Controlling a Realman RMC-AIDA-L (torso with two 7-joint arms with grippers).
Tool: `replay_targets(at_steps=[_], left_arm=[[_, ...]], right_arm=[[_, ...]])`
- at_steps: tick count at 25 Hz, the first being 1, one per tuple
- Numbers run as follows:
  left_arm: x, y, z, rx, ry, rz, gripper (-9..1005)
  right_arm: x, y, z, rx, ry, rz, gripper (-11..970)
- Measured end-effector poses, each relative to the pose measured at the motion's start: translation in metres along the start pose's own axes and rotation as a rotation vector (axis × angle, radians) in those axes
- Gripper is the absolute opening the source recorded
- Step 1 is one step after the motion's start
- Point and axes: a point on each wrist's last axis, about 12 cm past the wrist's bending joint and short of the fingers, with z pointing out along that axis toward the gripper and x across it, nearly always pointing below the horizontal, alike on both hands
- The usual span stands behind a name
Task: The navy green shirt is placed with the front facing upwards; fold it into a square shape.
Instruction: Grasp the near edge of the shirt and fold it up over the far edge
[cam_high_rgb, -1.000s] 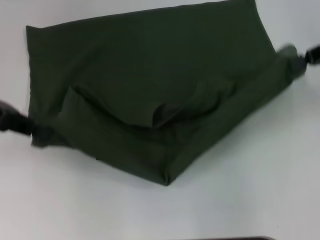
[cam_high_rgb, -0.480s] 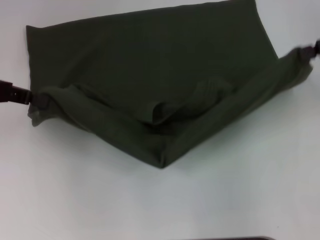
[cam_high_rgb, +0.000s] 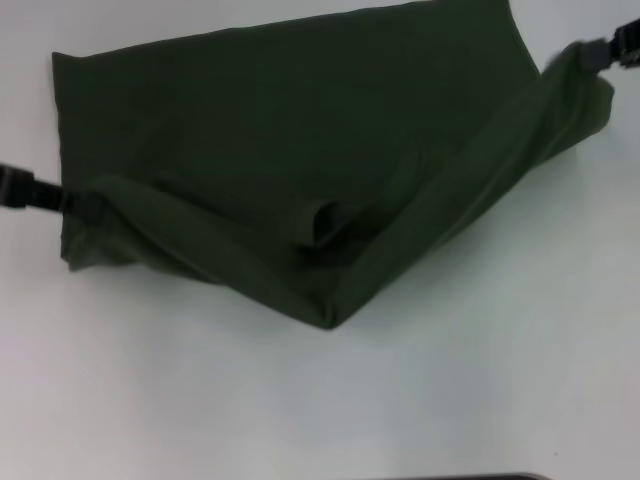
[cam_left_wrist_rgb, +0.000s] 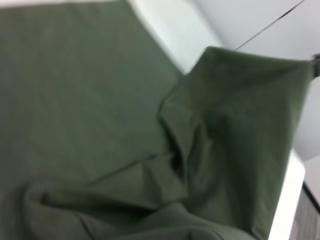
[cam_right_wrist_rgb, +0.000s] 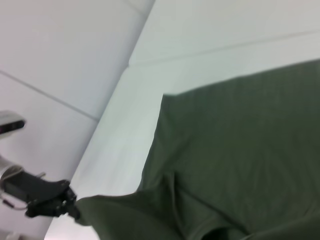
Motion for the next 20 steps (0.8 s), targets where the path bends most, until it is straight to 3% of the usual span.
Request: replay_targets(at_steps=[5, 10, 16, 20], left_arm=[[0.004, 0.002, 0.003, -0.011, 0.010, -0.015, 40], [0.003, 0.002, 0.003, -0.015, 0.006, -0.016, 39], [0.001, -0.001, -0.001, 0.011, -0.030, 0.001, 39], [-0.007, -0.008, -0.015, 0.058, -0.103, 0.026, 39]], right_arm=[[-0.001, 0.007, 0.010, -0.039, 0.050, -0.032, 27], [-0.003, 0.007, 0.004, -0.090, -0.069, -0.021, 28], [0.004, -0.001, 0.007, -0.033, 0.002, 0.008, 28], [0.005, -0.005, 0.002, -0.012, -0.009, 0.017, 29]])
